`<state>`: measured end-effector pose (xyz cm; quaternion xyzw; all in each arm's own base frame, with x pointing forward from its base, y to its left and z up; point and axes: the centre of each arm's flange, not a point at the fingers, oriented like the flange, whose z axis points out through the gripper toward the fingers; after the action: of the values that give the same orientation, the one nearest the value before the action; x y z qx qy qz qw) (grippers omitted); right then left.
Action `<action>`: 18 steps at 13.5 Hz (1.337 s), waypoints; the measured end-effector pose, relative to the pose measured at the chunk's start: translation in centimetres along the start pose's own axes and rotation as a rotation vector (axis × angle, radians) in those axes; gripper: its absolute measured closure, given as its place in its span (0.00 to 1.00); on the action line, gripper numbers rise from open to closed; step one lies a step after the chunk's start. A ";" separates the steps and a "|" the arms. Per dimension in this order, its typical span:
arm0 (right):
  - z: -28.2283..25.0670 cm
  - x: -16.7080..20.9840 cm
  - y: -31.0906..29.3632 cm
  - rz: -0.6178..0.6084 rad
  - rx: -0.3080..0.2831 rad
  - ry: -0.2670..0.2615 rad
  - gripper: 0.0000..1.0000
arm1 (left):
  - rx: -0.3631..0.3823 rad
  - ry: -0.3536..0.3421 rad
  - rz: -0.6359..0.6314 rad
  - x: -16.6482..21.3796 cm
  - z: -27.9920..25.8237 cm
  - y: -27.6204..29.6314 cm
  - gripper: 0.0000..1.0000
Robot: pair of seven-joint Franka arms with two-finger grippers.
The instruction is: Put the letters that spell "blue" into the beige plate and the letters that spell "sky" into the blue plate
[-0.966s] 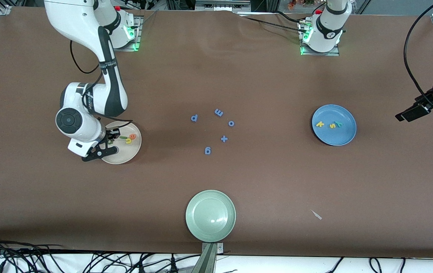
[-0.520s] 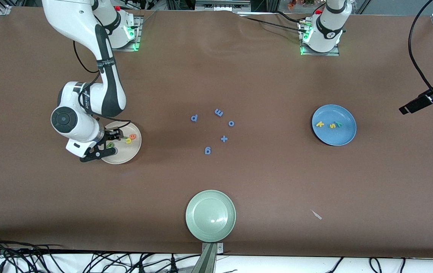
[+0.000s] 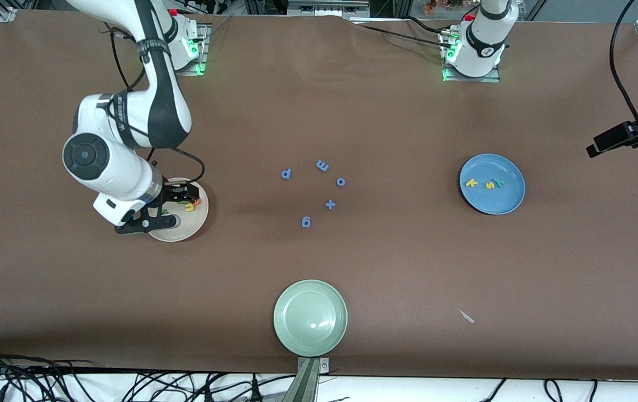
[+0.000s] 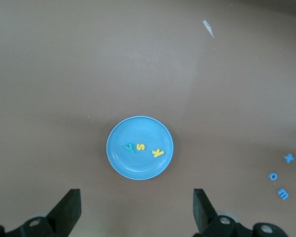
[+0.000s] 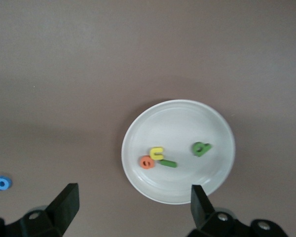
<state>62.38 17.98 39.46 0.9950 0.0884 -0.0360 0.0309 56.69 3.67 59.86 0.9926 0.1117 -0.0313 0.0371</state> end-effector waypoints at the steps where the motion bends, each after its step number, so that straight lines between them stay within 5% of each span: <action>1: -2.0 -0.2 0.4 -0.003 -0.011 -0.002 0.00 | 0.001 -0.003 0.029 -0.1 0.2 1.1 0.00; 7: -6.6 -1.4 -1.7 -0.075 -0.051 -0.027 0.00 | 0.000 0.005 0.091 -0.2 0.0 4.0 0.00; 12: -15.0 -6.2 4.6 -0.034 0.094 -0.017 0.00 | 0.061 0.016 0.122 -0.2 -0.1 4.1 0.00; 18: -17.1 -10.8 7.7 0.011 0.095 -0.012 0.00 | 0.070 0.048 0.168 -0.3 -1.6 4.7 0.00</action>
<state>54.28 9.69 57.70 0.9955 0.0811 -0.0458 -0.0155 57.53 -0.80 61.79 0.9996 0.0279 -0.0081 0.0022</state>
